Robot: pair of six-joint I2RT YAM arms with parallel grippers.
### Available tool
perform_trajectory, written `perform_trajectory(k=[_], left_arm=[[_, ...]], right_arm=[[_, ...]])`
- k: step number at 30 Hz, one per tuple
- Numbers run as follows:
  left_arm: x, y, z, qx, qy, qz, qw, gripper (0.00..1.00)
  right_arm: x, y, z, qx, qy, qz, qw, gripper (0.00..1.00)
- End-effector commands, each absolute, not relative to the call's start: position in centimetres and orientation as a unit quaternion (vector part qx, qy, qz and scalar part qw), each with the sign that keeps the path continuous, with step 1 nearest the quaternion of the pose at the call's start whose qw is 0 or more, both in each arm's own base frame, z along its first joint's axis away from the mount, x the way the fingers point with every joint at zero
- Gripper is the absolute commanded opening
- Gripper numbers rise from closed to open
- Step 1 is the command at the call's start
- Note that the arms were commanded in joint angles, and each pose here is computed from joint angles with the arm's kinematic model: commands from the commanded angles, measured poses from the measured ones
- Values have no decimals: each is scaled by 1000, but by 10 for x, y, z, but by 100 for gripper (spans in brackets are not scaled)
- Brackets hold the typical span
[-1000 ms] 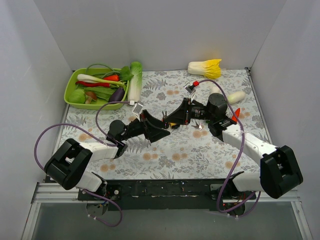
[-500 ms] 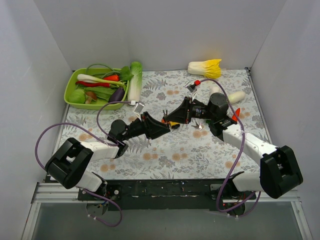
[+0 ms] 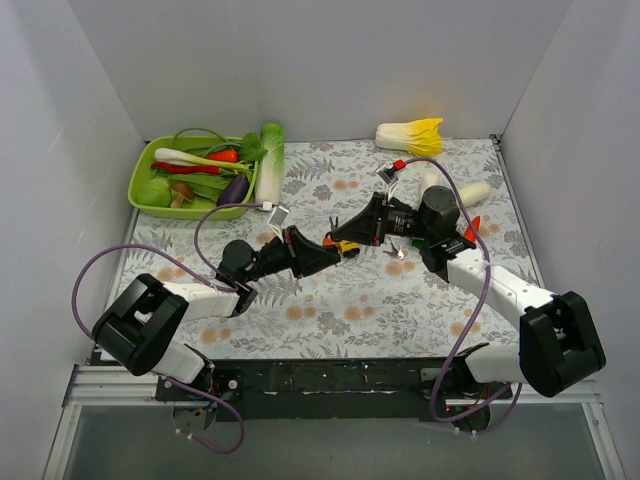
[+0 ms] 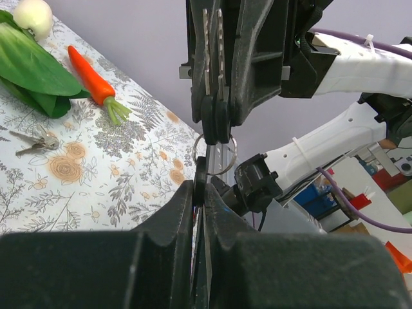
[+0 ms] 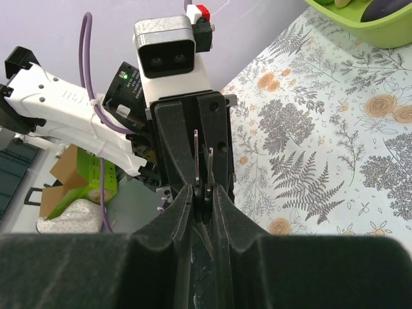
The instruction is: Unlock with the key
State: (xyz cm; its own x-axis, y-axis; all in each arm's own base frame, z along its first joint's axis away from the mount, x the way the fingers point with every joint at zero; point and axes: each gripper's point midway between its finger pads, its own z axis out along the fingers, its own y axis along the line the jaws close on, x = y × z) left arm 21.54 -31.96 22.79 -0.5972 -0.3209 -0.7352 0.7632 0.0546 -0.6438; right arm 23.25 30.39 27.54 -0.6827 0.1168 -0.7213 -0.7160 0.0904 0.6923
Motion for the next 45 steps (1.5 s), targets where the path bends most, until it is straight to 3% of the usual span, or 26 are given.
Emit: perform_trajectory(k=[1, 10, 13, 14, 17, 18, 28, 37, 45], left_arm=[[206, -316, 226, 188, 604, -665, 397, 0], [176, -313, 207, 205, 658, -667, 284, 0], [171, -312, 200, 201, 686, -659, 235, 0], [167, -312, 196, 204, 694, -655, 216, 0], [157, -308, 189, 194, 722, -647, 149, 0], [154, -306, 189, 190, 726, -646, 136, 0], [111, -276, 204, 155, 722, -675, -10, 0], [100, -257, 175, 72, 759, -638, -106, 0], [80, -245, 182, 56, 745, -641, -177, 0]], right_arm=[[237, 299, 274, -225, 654, 632, 348, 1], [247, 296, 232, -238, 688, 590, 349, 1], [249, 293, 222, -251, 698, 568, 358, 16], [249, 292, 220, -253, 700, 563, 360, 31], [251, 288, 217, -270, 708, 539, 369, 60], [249, 287, 217, -277, 706, 535, 372, 62], [227, 302, 196, -421, 684, 389, 451, 65], [194, 303, 205, -446, 626, 412, 489, 65], [165, 312, 208, -491, 565, 381, 543, 64]])
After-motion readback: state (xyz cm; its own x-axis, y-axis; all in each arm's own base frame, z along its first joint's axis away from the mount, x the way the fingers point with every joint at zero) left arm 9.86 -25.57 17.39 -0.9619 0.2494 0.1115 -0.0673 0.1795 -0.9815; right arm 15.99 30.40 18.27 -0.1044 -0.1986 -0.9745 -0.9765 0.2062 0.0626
